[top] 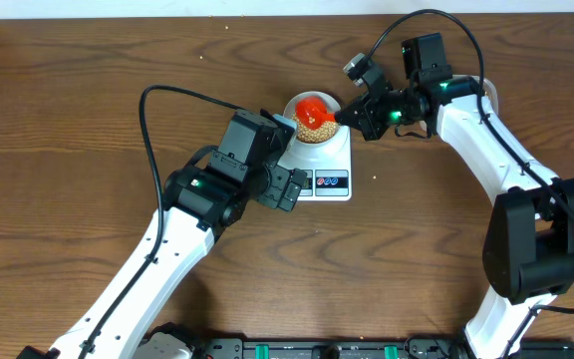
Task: Scoop item into bowl and weigh 50g on scale
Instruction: 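Hold the scoop over the bowl and tip out excess soybeans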
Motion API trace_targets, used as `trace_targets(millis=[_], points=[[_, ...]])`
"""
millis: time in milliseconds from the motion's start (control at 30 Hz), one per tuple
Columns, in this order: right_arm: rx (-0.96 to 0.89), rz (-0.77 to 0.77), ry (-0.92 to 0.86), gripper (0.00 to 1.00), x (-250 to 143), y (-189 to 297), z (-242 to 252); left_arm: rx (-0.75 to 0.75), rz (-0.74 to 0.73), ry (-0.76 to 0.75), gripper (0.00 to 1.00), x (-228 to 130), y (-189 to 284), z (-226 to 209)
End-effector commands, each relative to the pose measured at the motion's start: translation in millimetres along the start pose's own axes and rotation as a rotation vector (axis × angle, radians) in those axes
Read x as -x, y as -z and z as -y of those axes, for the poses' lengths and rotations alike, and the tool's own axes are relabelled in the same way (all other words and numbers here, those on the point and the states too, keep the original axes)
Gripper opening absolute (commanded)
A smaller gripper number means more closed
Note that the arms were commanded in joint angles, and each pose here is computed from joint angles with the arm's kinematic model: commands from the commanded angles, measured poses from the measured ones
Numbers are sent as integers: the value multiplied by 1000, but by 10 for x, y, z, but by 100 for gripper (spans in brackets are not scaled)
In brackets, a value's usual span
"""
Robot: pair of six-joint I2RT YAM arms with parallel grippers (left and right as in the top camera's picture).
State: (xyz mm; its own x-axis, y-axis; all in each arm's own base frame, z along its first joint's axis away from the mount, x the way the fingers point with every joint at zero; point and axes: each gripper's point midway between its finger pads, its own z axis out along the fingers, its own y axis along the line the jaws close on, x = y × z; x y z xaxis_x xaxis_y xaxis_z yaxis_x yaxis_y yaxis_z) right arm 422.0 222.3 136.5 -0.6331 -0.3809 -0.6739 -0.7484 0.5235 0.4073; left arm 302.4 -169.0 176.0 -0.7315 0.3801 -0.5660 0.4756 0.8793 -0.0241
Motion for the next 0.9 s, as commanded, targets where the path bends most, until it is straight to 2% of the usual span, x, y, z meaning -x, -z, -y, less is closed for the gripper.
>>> trace_targets(millis=[0,567,867], points=[[12,30,0,1,97,77,-32,15,-9,4,98,-14,-24,-34],[23,41,5,1,128,111,-63,15,-9,5,98,-14,-24,-34],[98,159,18,1,350,533,-174,15,-9,5,98,-14,-24,-34]])
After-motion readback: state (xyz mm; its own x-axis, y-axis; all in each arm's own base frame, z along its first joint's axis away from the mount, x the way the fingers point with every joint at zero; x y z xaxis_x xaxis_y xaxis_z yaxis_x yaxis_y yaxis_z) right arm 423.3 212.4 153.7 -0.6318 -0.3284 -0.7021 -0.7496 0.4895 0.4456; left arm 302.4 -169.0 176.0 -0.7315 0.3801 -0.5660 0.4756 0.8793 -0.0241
